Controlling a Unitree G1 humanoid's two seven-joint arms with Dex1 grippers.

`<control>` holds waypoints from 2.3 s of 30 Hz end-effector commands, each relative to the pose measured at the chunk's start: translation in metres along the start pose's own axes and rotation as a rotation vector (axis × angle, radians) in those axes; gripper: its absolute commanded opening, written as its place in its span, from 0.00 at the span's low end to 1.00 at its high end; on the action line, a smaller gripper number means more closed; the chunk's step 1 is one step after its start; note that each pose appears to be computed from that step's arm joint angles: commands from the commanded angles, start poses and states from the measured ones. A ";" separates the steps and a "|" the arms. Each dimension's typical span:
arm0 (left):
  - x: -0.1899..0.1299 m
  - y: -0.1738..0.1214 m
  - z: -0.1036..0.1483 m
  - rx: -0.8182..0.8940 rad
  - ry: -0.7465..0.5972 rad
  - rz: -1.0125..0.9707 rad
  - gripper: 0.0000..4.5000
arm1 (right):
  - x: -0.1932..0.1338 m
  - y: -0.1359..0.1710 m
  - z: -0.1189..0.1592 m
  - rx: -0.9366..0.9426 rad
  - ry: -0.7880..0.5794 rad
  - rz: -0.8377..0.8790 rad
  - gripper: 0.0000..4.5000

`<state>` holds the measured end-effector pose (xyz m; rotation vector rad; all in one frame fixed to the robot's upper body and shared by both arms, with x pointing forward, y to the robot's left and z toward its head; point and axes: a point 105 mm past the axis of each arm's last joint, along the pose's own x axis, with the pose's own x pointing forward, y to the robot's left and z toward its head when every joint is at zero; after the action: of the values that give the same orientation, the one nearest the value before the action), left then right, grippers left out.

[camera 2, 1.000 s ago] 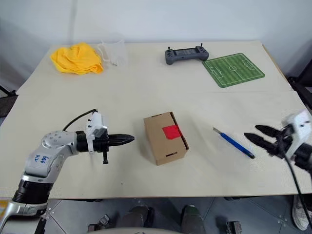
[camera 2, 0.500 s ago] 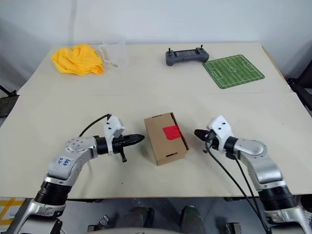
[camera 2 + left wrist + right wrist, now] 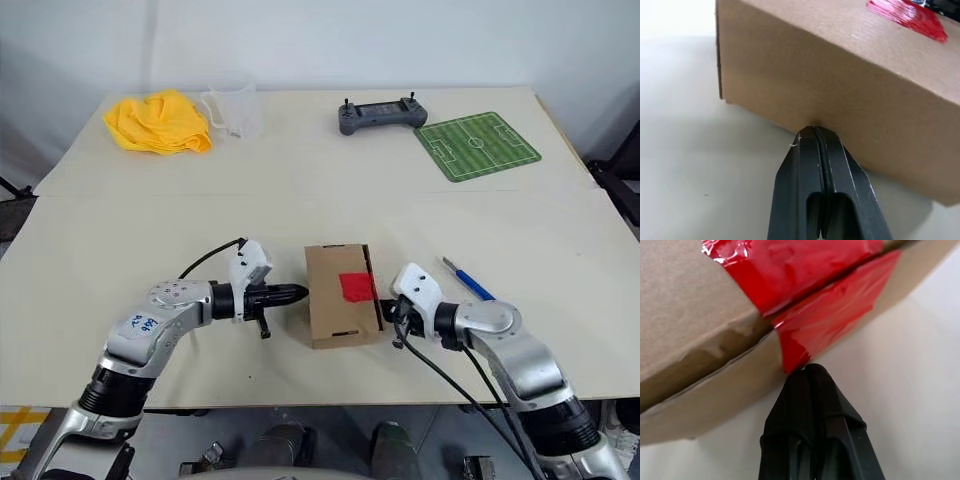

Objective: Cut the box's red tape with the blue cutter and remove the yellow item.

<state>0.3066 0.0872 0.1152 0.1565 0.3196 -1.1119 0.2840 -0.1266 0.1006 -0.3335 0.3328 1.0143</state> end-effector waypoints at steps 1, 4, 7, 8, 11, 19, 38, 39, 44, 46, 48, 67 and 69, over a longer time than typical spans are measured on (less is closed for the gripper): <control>0.000 -0.013 0.008 0.022 -0.015 -0.063 0.00 | -0.002 0.003 0.009 -0.006 -0.020 -0.030 0.00; -0.005 -0.011 0.005 0.025 0.012 -0.061 0.00 | -0.008 -0.006 0.006 -0.016 -0.001 -0.086 0.00; -0.024 0.002 0.003 0.087 0.094 -0.056 0.00 | -0.030 -0.011 0.019 0.005 -0.033 -0.112 0.00; -0.032 0.007 0.005 0.112 0.120 -0.053 0.00 | -0.040 -0.012 0.024 0.052 -0.048 -0.117 0.04; -0.053 -0.001 0.030 0.139 0.106 -0.210 0.00 | -0.068 -0.007 0.039 0.219 -0.034 -0.076 0.20; -0.030 -0.032 0.070 0.184 0.010 -0.412 0.00 | -0.072 -0.002 0.062 0.495 -0.011 -0.016 0.79; 0.018 -0.026 0.050 0.270 0.079 -0.297 0.00 | -0.039 -0.014 0.043 0.623 0.113 -0.155 1.00; 0.017 -0.025 0.050 0.271 0.080 -0.295 0.00 | -0.039 -0.014 0.042 0.618 0.121 -0.156 1.00; 0.018 -0.025 0.050 0.275 0.078 -0.293 0.00 | -0.042 -0.015 0.033 0.569 0.201 -0.203 1.00; 0.019 -0.025 0.049 0.276 0.078 -0.295 0.00 | -0.043 -0.017 0.032 0.555 0.219 -0.219 1.00; 0.020 -0.027 0.049 0.276 0.077 -0.297 0.00 | -0.044 -0.021 0.031 0.546 0.230 -0.247 1.00; 0.023 -0.035 0.024 0.230 0.145 -0.332 0.00 | -0.062 -0.046 0.019 0.482 0.303 -0.383 1.00; 0.023 -0.035 0.024 0.230 0.141 -0.330 0.00 | -0.065 -0.047 0.021 0.483 0.281 -0.381 1.00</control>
<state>0.2929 0.0424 0.1524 0.3968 0.2604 -1.4688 0.2938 -0.1884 0.1384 -0.0926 0.7879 0.4799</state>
